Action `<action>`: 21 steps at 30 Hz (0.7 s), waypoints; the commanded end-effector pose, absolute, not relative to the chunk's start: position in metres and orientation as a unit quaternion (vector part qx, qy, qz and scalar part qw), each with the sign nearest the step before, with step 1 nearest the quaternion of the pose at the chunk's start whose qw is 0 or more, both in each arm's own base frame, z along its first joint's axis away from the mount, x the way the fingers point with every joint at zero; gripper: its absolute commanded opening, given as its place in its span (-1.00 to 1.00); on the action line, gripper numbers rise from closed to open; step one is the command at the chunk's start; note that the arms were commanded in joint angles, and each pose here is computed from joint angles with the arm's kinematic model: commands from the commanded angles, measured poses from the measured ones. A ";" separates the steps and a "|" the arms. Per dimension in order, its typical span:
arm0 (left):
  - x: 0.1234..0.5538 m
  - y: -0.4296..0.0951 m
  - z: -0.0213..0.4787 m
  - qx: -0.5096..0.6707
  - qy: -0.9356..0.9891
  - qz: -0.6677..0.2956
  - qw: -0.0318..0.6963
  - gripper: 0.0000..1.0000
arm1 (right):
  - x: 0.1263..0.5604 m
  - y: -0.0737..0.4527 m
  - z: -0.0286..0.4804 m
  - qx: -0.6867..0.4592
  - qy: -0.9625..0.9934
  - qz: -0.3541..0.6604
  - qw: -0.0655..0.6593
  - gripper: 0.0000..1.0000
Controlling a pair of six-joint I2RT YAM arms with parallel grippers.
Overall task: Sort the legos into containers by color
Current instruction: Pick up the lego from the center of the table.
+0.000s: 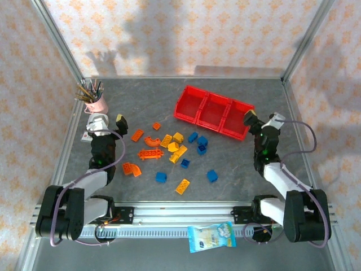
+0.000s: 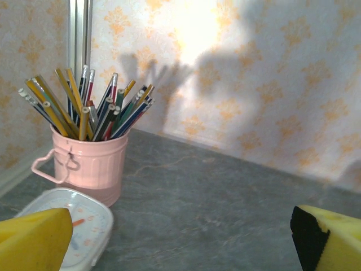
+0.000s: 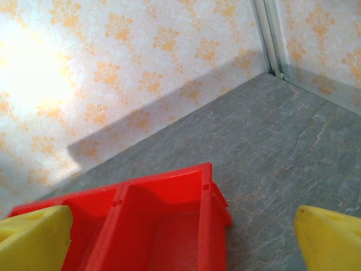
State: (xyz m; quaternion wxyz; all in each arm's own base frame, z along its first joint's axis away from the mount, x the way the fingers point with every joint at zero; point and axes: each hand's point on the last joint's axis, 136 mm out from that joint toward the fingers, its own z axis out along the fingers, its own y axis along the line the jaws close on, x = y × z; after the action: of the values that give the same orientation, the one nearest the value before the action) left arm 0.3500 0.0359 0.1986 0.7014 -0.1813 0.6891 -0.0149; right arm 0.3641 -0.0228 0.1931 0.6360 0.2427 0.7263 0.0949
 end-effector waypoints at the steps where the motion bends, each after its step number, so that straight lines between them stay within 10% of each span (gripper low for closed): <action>1: 0.350 0.039 0.203 -0.263 0.674 -0.090 0.684 0.99 | 0.359 -0.016 0.175 0.279 0.752 0.129 0.583 1.00; 21: 0.337 -0.024 0.187 -0.280 0.732 -0.226 0.579 0.98 | 0.344 0.056 0.137 0.182 0.869 0.151 0.434 0.99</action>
State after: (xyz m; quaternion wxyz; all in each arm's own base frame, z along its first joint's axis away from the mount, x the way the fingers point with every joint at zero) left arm 0.3392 -0.0078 0.1842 0.5991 -0.2869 0.7171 -0.2110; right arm 0.3534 0.0469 0.1487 0.4691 0.2056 0.8422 0.1684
